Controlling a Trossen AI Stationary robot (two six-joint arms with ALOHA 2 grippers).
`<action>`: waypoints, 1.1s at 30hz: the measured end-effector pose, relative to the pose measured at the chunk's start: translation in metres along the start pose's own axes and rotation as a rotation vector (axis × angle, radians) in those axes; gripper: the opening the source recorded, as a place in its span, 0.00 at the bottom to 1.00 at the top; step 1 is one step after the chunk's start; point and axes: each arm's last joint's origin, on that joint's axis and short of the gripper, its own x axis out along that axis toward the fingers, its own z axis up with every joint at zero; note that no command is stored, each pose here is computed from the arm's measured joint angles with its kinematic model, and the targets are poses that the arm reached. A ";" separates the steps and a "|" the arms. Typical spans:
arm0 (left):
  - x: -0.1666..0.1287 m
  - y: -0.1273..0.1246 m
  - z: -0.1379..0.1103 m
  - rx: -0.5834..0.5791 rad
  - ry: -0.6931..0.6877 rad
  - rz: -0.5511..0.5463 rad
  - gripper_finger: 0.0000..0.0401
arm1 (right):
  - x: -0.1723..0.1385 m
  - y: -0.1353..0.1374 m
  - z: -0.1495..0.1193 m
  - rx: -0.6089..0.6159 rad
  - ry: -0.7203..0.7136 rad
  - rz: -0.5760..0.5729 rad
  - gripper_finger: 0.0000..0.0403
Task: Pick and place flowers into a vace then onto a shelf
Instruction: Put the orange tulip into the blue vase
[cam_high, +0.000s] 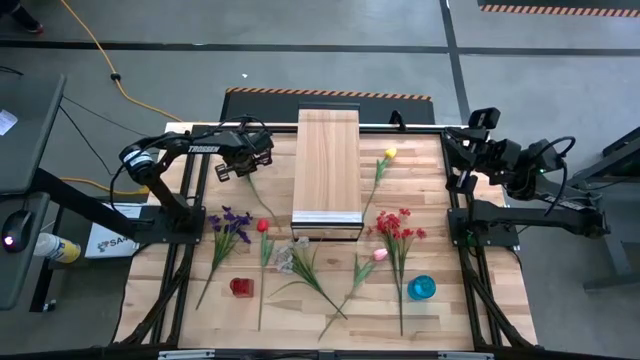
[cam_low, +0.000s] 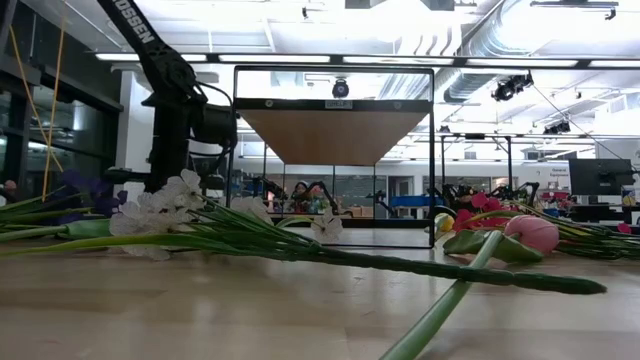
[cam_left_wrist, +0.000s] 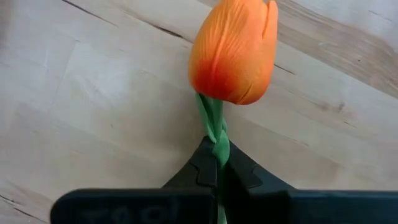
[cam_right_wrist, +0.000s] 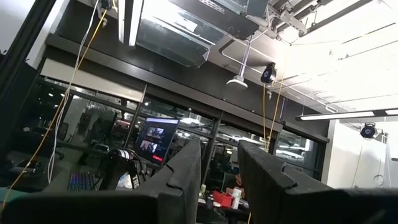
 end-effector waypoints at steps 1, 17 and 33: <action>-0.001 0.000 0.000 -0.001 -0.003 -0.006 0.08 | 0.000 0.000 0.000 0.000 0.000 0.000 0.25; -0.083 0.027 0.013 -0.062 -0.217 -0.293 0.07 | 0.000 0.000 0.000 0.001 0.001 0.001 0.25; -0.177 0.096 0.007 -0.047 -0.422 -0.753 0.07 | 0.000 0.000 0.000 0.001 0.002 0.001 0.25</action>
